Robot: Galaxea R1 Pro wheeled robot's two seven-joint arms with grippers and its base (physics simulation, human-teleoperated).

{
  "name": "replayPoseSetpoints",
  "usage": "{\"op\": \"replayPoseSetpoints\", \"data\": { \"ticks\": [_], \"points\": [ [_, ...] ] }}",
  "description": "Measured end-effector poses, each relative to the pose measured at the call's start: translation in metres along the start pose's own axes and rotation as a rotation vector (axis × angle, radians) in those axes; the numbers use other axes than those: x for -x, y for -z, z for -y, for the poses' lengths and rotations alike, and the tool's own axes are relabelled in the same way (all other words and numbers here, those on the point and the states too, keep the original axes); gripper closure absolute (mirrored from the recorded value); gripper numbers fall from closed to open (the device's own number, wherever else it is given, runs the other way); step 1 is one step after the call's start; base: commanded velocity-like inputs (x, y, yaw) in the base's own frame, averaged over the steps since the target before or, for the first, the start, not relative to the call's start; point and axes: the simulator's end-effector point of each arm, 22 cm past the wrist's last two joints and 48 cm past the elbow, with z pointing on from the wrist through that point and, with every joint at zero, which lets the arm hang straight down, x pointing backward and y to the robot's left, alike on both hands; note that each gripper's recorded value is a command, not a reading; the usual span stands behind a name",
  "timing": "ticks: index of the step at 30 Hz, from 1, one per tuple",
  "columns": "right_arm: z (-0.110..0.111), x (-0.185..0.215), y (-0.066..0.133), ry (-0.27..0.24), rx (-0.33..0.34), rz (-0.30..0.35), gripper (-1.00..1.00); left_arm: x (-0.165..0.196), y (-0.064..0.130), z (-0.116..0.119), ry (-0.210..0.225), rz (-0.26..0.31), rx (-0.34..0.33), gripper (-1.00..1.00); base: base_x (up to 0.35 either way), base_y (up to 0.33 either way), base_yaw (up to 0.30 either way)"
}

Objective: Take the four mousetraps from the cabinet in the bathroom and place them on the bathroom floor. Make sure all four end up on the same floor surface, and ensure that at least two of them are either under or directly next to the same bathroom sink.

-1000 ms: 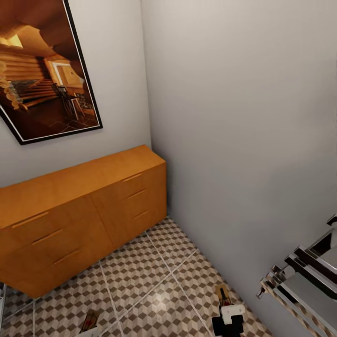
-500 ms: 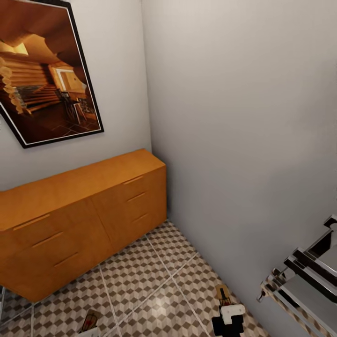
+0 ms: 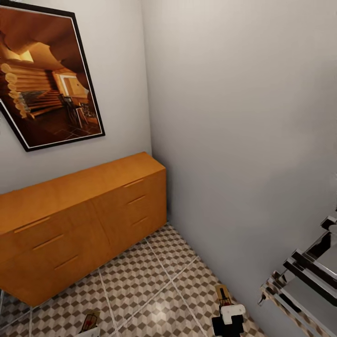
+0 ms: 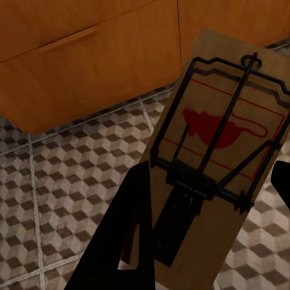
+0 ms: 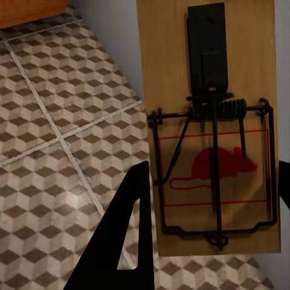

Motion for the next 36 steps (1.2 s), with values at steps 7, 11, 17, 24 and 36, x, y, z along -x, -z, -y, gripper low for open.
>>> {"op": "replayPoseSetpoints", "data": {
  "ticks": [7, 11, 17, 24, 36],
  "points": [
    [0.001, 0.005, 0.000, -0.001, -0.002, 0.011, 1.00, 0.005, 0.000, 0.000, 0.004, 0.010, -0.001, 1.00, 0.000, 0.000, 0.000],
    [0.002, 0.009, 0.000, -0.001, -0.003, 0.017, 1.00, 0.008, -0.001, 0.001, 0.006, 0.016, -0.001, 1.00, 0.000, 0.000, 0.000],
    [0.002, 0.013, 0.001, -0.002, -0.005, 0.027, 1.00, 0.012, -0.001, 0.001, 0.010, 0.025, -0.002, 1.00, 0.000, 0.000, 0.000],
    [0.003, 0.019, 0.001, -0.003, -0.007, 0.038, 1.00, 0.017, -0.001, 0.001, 0.014, 0.036, -0.002, 1.00, 0.000, 0.000, 0.000],
    [0.004, 0.028, 0.002, -0.004, -0.009, 0.057, 1.00, 0.025, -0.001, 0.002, 0.021, 0.054, -0.004, 1.00, 0.000, 0.000, 0.000]
  ]
}}
